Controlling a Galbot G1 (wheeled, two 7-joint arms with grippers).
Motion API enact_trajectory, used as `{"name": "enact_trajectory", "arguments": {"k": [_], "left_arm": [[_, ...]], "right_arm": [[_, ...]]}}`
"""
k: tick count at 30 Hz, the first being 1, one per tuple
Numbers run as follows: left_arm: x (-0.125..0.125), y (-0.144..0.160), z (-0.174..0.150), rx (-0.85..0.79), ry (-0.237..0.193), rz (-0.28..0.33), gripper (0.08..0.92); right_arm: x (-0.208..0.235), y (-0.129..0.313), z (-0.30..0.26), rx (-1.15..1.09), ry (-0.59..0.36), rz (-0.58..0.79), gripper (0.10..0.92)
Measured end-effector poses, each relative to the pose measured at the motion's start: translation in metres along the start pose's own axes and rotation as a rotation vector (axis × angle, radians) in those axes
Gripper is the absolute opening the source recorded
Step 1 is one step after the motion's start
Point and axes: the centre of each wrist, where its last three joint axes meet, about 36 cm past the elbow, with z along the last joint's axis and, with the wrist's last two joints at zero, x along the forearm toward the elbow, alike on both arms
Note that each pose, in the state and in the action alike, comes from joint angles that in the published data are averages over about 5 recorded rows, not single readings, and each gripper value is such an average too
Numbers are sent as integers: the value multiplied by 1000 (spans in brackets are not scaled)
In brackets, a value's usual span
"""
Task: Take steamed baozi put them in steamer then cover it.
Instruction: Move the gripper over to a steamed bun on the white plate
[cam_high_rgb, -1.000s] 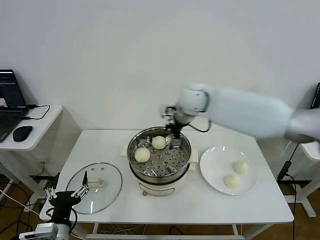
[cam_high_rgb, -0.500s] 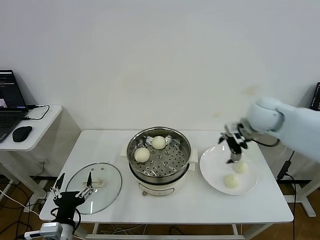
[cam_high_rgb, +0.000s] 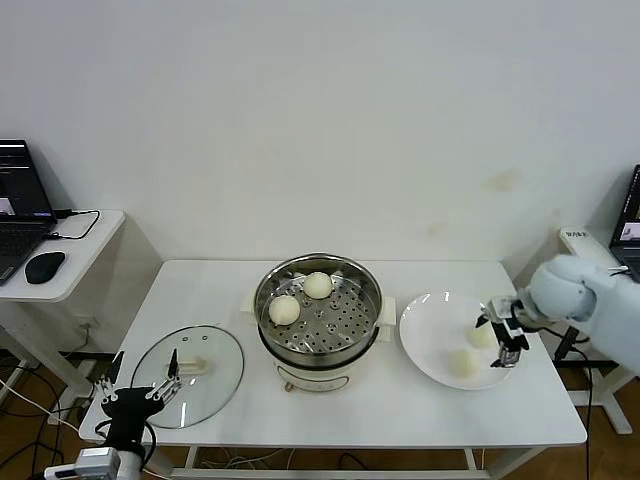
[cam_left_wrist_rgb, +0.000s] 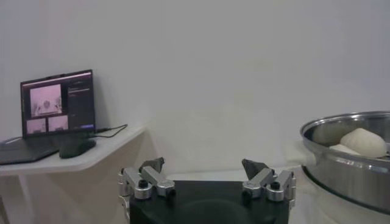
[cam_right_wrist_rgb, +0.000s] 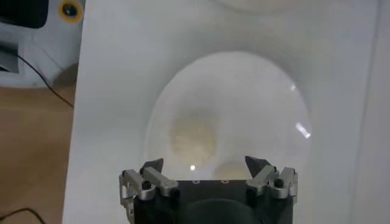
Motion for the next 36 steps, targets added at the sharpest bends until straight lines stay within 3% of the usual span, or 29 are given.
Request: {"name": "enact_trajectory", "arguments": {"k": [17,36], "left_arm": [[-3,6,4,-7,8,-20,823],[-2,6,9,1,21,-28,823]], "right_arm": [[-57,-4,-12,-21,-20,-5,815],[-70,-13,-20,-43,-6,-7,613]]}}
